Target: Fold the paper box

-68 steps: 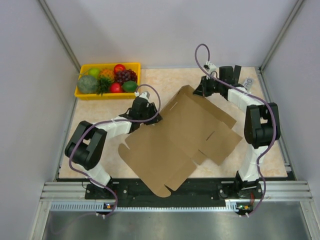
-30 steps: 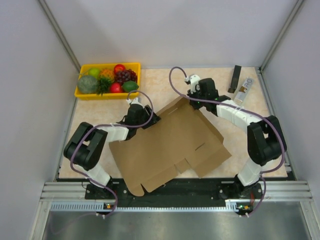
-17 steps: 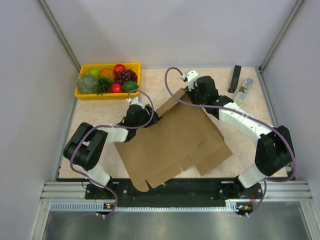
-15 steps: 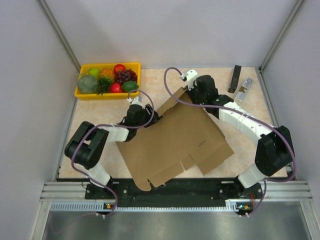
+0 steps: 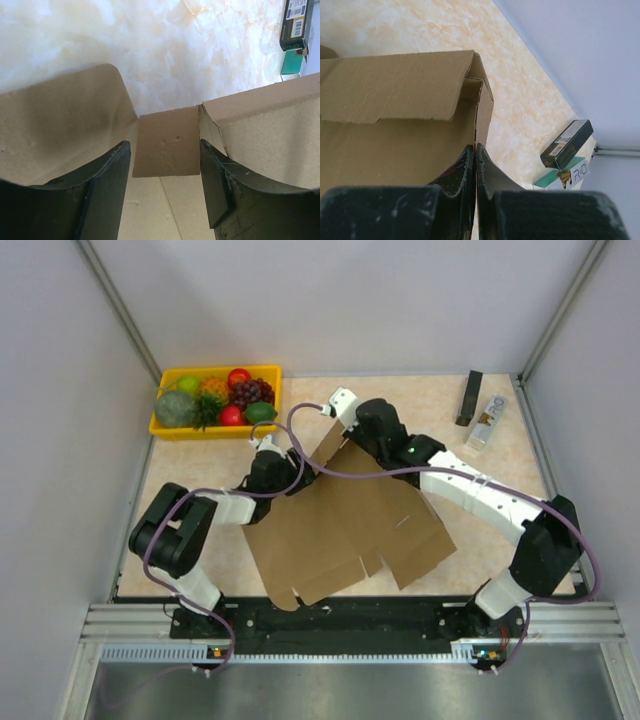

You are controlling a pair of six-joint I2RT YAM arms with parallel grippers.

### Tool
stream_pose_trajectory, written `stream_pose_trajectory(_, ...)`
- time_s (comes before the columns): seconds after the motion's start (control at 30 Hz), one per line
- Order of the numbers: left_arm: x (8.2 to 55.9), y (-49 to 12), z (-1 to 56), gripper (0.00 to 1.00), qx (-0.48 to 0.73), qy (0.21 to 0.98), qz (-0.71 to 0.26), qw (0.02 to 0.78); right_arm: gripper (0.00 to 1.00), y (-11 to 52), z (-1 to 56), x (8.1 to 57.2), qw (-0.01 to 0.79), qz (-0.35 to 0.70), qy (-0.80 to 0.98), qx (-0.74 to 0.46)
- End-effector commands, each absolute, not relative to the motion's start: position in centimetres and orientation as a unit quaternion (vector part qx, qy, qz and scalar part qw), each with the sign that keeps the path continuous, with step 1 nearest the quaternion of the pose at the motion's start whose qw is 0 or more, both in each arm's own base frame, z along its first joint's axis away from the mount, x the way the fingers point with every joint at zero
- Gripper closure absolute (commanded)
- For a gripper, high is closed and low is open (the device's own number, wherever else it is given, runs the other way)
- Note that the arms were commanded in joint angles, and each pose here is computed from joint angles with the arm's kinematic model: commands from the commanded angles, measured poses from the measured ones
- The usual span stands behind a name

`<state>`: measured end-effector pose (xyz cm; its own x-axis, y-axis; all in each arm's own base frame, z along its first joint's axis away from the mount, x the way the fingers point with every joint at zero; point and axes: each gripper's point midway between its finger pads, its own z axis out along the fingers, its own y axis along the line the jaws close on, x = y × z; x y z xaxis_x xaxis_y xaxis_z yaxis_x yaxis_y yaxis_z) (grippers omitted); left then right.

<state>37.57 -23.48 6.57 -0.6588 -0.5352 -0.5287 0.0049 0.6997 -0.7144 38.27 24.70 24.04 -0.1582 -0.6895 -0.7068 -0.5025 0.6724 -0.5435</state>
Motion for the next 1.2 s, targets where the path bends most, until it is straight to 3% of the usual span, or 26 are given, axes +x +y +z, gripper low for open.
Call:
stream_pose_trajectory(0.0,37.2,-22.3,8.0,0.38,-0.170,0.815,-0.374,0.409,1.00,27.0,25.5,37.0,0.526,-0.064,0.739,-0.416)
stream_pose_trajectory(0.27,35.2,-20.7,7.5,0.34,-0.175,0.818,-0.390,0.385,1.00,27.3,24.5,36.6,0.517,-0.067,0.721,-0.456)
stream_pose_trajectory(0.57,33.4,-19.9,8.2,0.36,-0.134,0.835,-0.374,0.381,1.00,27.3,24.8,36.4,0.520,-0.071,0.703,-0.479)
stream_pose_trajectory(0.67,33.0,-18.9,8.3,0.32,-0.140,0.841,-0.350,0.389,1.00,27.2,24.5,36.4,0.515,-0.079,0.702,-0.485)
stream_pose_trajectory(0.77,32.6,-18.1,8.6,0.22,-0.142,0.838,-0.339,0.403,1.00,27.0,25.1,36.4,0.520,-0.088,0.698,-0.485)
stream_pose_trajectory(0.87,32.2,-17.8,8.2,0.20,-0.145,0.839,-0.335,0.403,1.00,27.0,26.0,36.5,0.530,-0.091,0.690,-0.485)
stream_pose_trajectory(1.0,32.0,-17.5,7.7,0.26,-0.153,0.839,-0.333,0.403,1.00,26.8,26.0,36.6,0.530,-0.098,0.686,-0.489)
stream_pose_trajectory(1.07,32.1,-17.1,7.8,0.34,-0.168,0.836,-0.329,0.406,1.00,26.2,25.5,36.9,0.528,-0.110,0.688,-0.486)
stream_pose_trajectory(1.17,32.4,-16.9,8.5,0.32,-0.165,0.829,-0.339,0.414,1.00,25.1,25.4,37.4,0.532,-0.103,0.696,-0.472)
